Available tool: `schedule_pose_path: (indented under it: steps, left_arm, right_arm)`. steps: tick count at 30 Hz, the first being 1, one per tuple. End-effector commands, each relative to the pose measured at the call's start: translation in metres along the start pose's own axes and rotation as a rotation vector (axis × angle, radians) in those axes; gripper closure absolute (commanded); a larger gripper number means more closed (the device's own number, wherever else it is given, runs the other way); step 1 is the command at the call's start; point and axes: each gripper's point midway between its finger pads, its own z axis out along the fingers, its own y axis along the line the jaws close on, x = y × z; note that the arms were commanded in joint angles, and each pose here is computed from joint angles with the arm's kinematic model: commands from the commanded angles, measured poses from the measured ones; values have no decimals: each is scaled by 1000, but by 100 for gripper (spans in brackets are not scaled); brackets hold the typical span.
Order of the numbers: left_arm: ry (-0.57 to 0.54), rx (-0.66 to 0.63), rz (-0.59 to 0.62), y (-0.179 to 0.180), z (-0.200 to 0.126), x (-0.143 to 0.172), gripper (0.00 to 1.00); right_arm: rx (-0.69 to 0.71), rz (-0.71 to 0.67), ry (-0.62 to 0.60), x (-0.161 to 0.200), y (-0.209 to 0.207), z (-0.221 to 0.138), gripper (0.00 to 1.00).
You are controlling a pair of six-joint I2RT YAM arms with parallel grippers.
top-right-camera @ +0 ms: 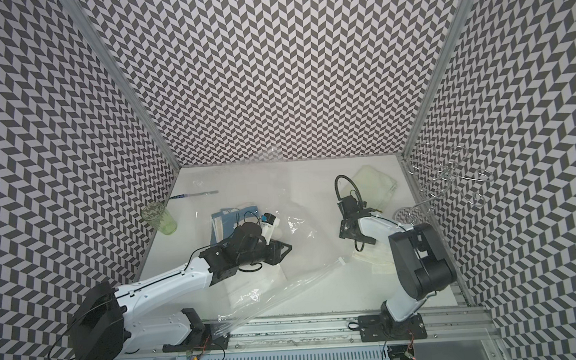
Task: Place the folded towel into the vacuum bag
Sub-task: Move the towel to the center of the board.
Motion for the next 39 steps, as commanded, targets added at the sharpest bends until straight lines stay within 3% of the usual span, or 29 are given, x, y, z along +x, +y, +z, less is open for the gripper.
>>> schedule_pose_path:
  steps: [1, 4, 6, 9, 11, 16, 17, 19, 22, 24, 26, 31, 35, 39]
  left_arm:
    - [-37, 14, 27, -5, -7, -13, 58]
    - [-43, 8, 29, -2, -10, -15, 58]
    - [-42, 6, 31, -1, -10, -15, 58]
    - [-34, 1, 33, 1, -8, -14, 58]
    - [-32, 2, 30, 1, -5, -15, 58]
    - [-39, 13, 22, -3, -3, -20, 58]
    - [-42, 14, 21, -4, -3, -22, 58]
    - [-40, 14, 21, -4, -2, -22, 58]
    - [-32, 11, 26, -4, -1, -22, 58]
    - [-25, 7, 31, -4, -1, -22, 58]
    - [-25, 8, 34, -3, -1, -22, 58]
    - [-14, 30, 35, -8, 3, -21, 58]
    - [-12, 47, 45, -14, 4, -24, 58]
    - [-7, 41, 57, -13, 2, -23, 58]
  right_arm:
    - [-39, 31, 82, 21, -3, 24, 29]
    - [-69, 33, 28, 11, -5, 17, 65]
    - [-107, 3, -27, -3, 1, 1, 76]
    - [-199, -81, -69, -16, 22, -25, 83]
    - [-341, -137, -65, -16, 50, -46, 85]
    - [-564, -240, -42, -7, 101, -84, 87]
    - [-570, -237, -40, -7, 104, -85, 84]
    - [-551, -221, -35, -10, 105, -80, 59]
    - [-509, -231, -35, -16, 102, -81, 31]
    - [-511, -227, -61, -22, 97, -94, 22]
    - [-453, -192, -79, -27, 77, -95, 18]
    - [-248, -84, -51, -26, 10, -59, 10]
    - [-200, -42, -62, -34, 1, -45, 6]
    - [-256, -44, 45, -19, 7, -14, 5]
